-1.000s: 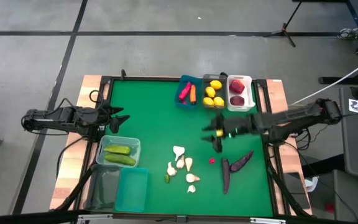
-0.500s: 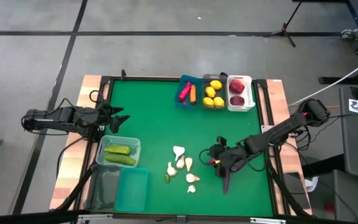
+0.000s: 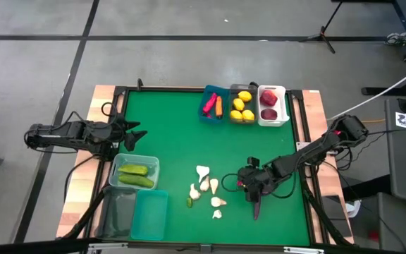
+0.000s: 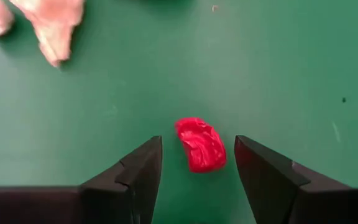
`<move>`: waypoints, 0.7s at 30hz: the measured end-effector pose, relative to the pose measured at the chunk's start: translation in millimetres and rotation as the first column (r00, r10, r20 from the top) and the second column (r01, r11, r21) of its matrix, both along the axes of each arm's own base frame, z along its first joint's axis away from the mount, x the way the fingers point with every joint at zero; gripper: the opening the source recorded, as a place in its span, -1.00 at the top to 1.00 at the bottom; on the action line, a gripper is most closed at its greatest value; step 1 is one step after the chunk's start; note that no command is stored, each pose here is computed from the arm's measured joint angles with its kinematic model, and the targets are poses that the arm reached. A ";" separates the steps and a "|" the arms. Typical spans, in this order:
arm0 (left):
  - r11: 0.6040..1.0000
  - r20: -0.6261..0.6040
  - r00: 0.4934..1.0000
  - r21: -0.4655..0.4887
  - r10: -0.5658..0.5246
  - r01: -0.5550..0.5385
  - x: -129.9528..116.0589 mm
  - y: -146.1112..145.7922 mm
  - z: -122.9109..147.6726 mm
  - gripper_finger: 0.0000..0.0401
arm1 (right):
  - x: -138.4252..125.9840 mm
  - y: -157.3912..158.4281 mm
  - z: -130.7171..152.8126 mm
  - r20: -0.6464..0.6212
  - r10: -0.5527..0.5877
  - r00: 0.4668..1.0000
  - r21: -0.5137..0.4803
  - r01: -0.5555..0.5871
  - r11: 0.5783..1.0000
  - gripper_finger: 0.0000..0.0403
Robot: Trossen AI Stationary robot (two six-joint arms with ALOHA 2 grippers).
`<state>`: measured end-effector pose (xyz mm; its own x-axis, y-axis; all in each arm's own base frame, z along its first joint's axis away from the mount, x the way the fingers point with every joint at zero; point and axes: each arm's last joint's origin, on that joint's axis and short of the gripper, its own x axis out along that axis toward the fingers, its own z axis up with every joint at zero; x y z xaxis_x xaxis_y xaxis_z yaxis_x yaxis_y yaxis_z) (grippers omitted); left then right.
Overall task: Sort produce into baskets
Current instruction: Put the red chili paper into the blue bin
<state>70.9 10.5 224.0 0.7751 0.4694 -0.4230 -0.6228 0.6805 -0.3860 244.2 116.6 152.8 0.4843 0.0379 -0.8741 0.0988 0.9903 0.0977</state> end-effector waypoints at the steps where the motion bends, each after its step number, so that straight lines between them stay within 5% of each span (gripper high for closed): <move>1: 1.000 0.000 1.000 0.000 0.000 0.000 0.0 0.0 0.0 -0.64 | 0.5 0.3 -2.1 -0.006 0.003 1.000 -0.004 -0.003 1.000 0.01; 21: 1.000 -0.003 1.000 0.002 -0.001 0.001 -0.1 0.0 -0.1 -0.64 | 5.1 0.4 -16.3 -0.015 -0.010 1.000 -0.078 0.009 0.997 0.01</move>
<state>70.8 10.5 223.9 0.7744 0.4695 -0.4241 -0.6231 0.6822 -0.3826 249.3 117.1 136.5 0.4706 -0.0351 -0.8817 0.1092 0.9938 0.0186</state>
